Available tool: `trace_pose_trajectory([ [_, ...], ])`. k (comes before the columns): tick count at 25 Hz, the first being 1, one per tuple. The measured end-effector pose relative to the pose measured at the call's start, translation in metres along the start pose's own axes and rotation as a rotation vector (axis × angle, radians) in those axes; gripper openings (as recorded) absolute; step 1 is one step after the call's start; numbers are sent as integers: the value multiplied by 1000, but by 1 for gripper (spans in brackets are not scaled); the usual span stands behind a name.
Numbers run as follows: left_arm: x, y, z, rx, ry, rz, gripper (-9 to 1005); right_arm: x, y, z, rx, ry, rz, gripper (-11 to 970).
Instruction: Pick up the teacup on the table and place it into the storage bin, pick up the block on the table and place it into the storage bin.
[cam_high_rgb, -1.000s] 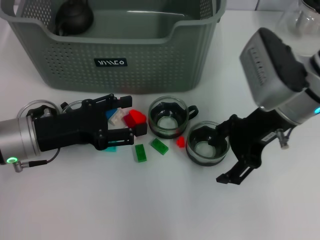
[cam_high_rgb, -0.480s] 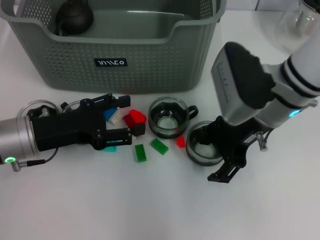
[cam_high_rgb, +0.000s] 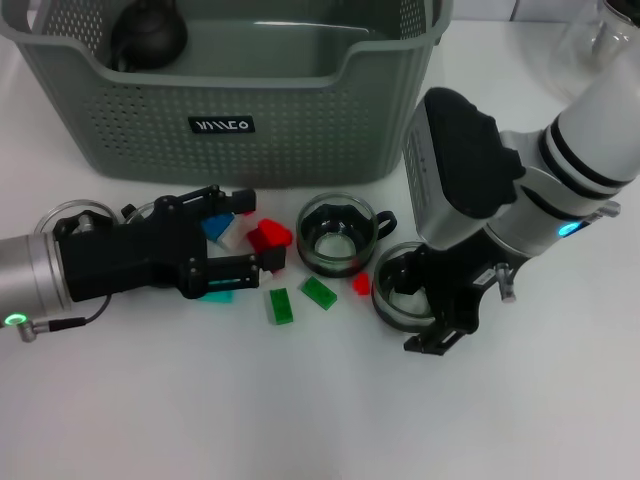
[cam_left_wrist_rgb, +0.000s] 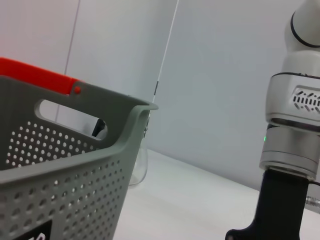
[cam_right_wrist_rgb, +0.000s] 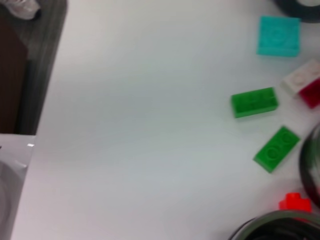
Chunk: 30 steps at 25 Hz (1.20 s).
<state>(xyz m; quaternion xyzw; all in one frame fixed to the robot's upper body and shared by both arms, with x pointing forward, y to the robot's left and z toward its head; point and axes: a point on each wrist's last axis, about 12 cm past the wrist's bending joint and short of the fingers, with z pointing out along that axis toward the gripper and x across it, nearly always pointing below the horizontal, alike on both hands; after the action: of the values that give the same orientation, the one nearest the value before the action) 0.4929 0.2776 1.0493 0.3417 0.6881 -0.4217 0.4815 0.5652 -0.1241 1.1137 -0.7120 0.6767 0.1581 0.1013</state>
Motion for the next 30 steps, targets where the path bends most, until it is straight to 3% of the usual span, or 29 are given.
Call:
trace_pose_trajectory([
  [14,2,-1,-6,-27,-24,2,859,0,0,-6,-20,63,48,295],
  [25,4,-2,-8,-36,-31,20,859,7,-1,-32,7,-4,103,86],
  [30,4,-2,-9,-28,-23,24,858,11,1,-42,-21,-32,131,54],
])
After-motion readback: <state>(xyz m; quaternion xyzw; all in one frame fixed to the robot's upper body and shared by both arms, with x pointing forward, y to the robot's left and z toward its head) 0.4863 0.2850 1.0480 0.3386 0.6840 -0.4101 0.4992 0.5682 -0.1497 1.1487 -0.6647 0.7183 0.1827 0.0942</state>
